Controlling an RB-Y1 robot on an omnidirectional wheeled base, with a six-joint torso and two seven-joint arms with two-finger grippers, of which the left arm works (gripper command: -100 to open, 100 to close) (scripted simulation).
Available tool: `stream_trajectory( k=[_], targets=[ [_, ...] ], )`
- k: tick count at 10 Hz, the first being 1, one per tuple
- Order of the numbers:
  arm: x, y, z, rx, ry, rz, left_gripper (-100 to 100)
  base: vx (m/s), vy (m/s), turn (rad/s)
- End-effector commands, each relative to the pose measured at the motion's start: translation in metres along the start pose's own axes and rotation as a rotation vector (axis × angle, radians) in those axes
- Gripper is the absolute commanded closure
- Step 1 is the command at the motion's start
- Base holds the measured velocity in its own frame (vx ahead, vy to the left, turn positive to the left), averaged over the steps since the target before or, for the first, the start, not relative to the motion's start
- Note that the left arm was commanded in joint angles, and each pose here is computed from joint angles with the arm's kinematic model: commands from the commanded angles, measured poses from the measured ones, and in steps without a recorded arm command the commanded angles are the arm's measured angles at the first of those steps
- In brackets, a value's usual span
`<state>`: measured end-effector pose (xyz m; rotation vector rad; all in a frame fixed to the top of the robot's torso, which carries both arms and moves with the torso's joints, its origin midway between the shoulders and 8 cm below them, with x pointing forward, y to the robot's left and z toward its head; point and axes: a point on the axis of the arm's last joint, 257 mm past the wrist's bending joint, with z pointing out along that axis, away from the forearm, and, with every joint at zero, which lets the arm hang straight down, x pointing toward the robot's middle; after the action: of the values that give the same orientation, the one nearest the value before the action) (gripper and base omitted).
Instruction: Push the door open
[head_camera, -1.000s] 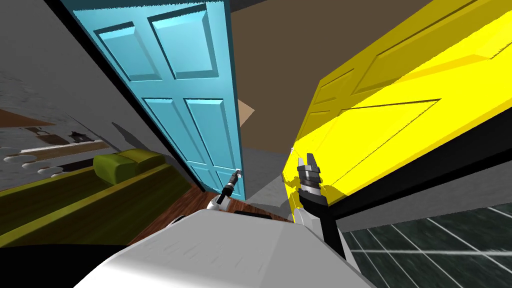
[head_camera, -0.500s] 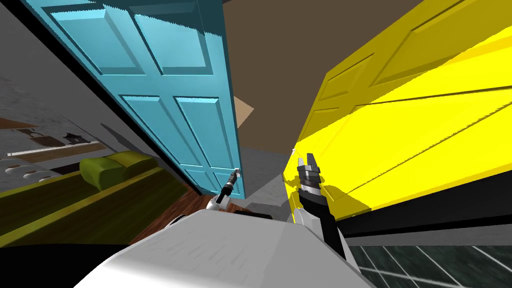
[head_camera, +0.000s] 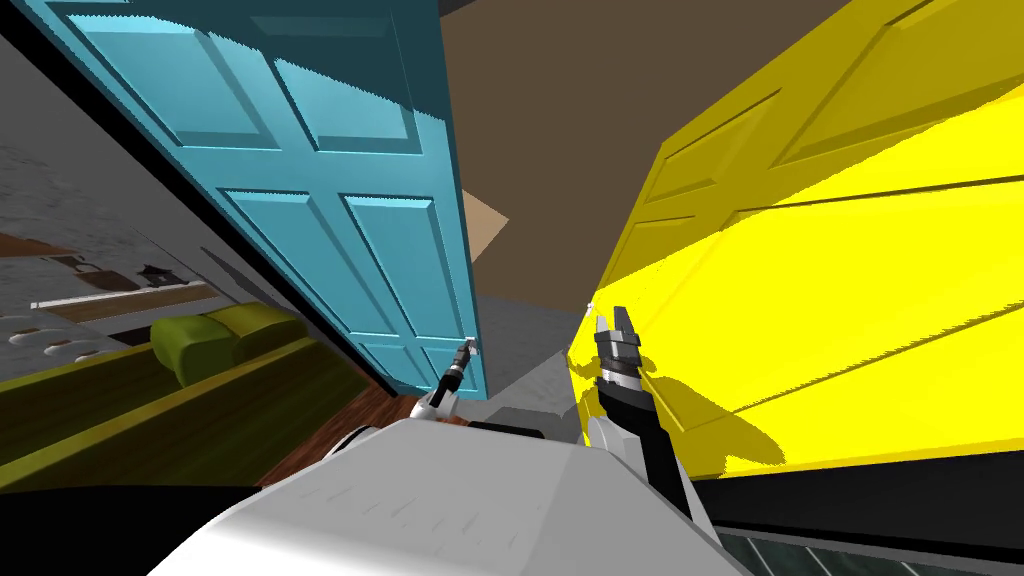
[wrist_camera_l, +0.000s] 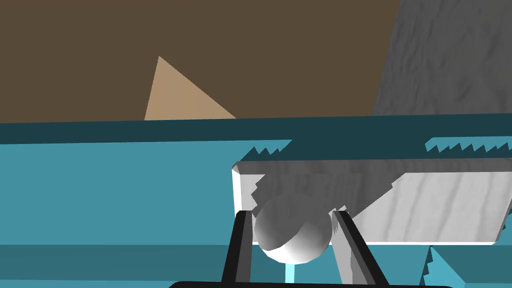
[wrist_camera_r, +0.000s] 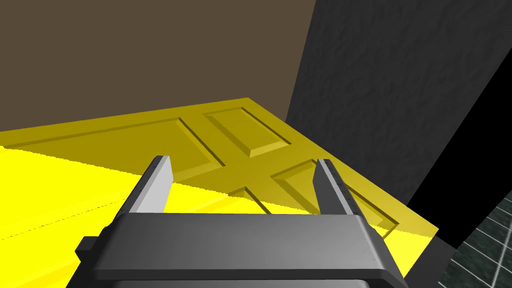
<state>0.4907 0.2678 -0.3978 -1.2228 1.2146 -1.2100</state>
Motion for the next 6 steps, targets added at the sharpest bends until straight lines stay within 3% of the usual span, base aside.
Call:
stream_trajectory(
  k=[1,2,3,6],
  targets=[
    [-0.011,-0.006,0.0009,0.011,-0.021,0.008,100,0.115,-0.032,0.012],
    [-0.011,-0.006,0.0009,0.011,-0.021,0.008,100,0.043,0.010,-0.014],
    [-0.024,-0.006,-0.0002,0.011,-0.053,0.008,100,0.117,-0.047,0.055],
    [-0.037,-0.006,-0.0017,0.011,-0.084,0.007,100,0.155,-0.082,0.042]
  ],
)
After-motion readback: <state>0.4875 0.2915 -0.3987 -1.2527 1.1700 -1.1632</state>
